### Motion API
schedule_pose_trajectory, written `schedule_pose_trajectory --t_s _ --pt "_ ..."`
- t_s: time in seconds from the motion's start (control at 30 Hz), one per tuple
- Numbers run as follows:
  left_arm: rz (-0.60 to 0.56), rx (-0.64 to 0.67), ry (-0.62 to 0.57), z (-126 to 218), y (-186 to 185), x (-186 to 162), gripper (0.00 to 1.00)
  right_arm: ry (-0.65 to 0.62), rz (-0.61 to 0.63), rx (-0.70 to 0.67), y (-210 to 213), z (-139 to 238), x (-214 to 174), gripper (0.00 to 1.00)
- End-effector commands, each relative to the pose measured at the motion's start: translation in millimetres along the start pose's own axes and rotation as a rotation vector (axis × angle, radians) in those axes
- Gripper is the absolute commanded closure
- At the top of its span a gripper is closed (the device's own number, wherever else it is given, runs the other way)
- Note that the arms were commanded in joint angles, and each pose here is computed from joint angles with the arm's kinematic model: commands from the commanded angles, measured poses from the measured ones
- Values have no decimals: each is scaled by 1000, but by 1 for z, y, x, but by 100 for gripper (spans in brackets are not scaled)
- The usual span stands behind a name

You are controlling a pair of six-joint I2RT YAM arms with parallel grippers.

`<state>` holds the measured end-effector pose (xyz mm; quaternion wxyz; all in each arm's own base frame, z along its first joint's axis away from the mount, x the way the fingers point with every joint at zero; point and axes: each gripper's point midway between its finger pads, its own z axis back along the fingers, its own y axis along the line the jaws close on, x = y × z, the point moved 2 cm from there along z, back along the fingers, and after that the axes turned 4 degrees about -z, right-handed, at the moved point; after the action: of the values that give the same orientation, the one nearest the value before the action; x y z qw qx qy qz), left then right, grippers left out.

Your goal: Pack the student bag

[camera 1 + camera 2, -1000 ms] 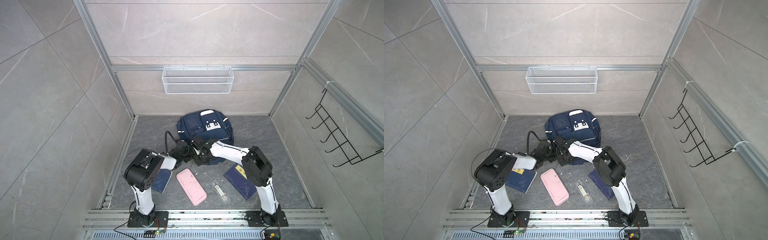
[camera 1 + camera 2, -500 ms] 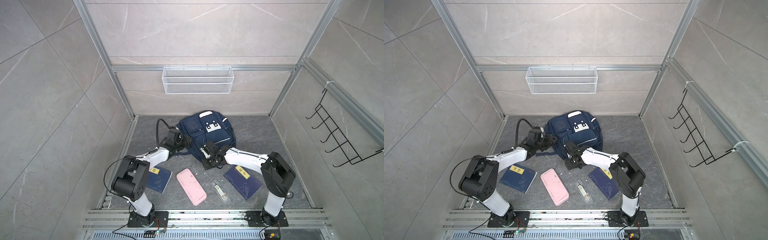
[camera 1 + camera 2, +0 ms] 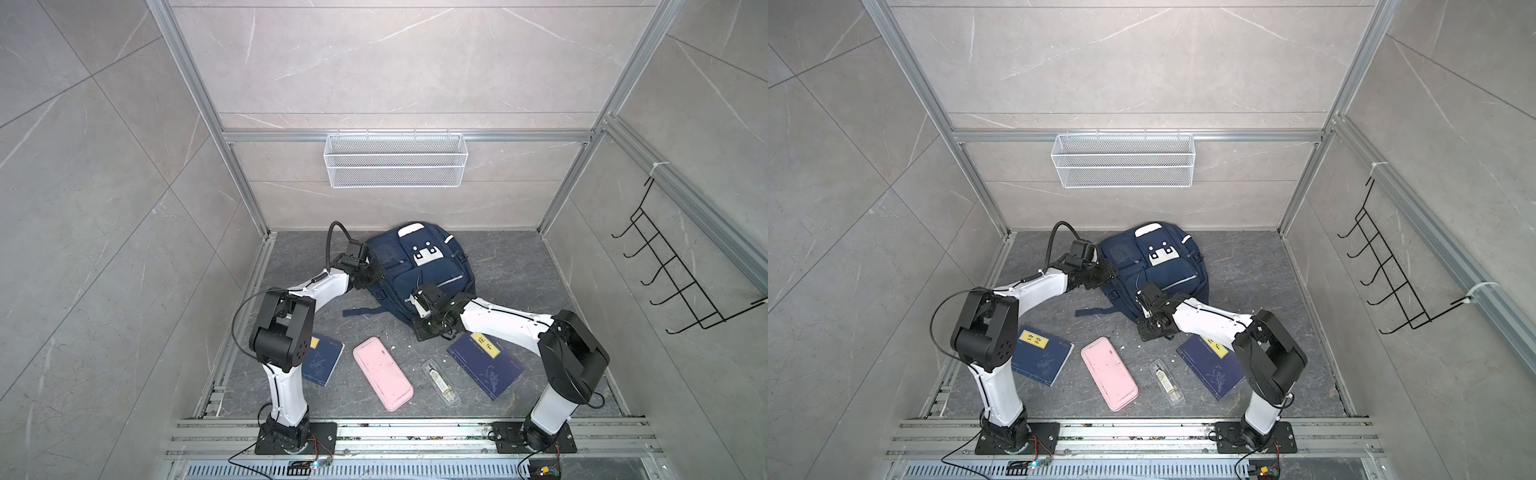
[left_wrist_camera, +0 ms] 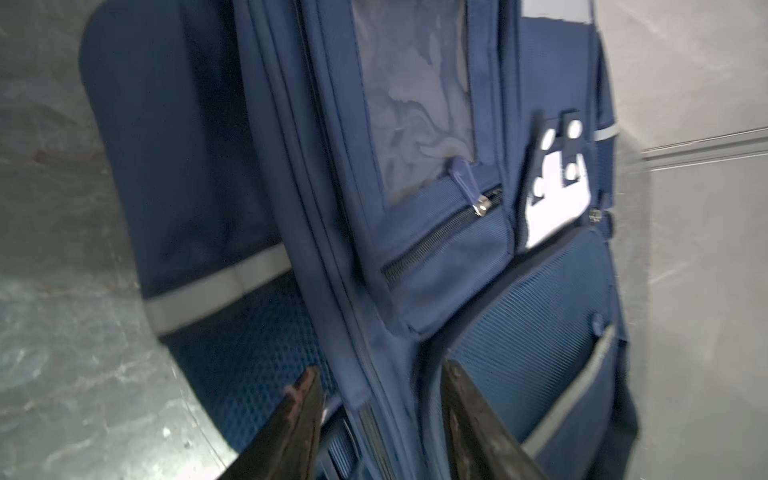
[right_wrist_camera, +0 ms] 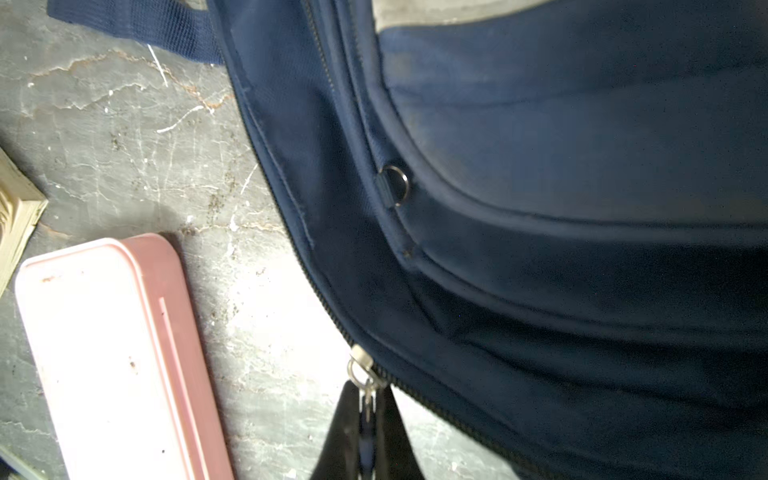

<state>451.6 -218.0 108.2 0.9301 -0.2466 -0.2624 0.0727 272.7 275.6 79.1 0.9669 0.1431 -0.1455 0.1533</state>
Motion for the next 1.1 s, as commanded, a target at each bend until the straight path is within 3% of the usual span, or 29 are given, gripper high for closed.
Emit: schedule_pose_trajectory --t_s 0.0,0.17,0.23,0.33,0.4,0.7,0.93,1.07 --pt "-58 83 48 -8 12 -2 51 -5 -18 4 -2 8 -3 100" --pt "-59 49 83 -30 10 -6 51 -6 -21 -3 -4 7 -2 100" --pt "-48 50 85 -34 14 -7 56 -10 -30 -12 -7 7 0 100" --pt "1 40 72 -34 24 -8 77 -4 -42 -18 -10 6 3 100" --pt "63 37 38 -26 39 -7 99 -9 -39 -8 -7 8 7 100" --pt "282 -38 -111 21 86 -13 100 22 -6 22 3 8 15 100" --pt "479 -286 -175 20 65 -19 100 64 9 50 18 -3 12 100" --pt "517 -360 -210 21 46 -13 100 84 38 73 44 -13 9 100"
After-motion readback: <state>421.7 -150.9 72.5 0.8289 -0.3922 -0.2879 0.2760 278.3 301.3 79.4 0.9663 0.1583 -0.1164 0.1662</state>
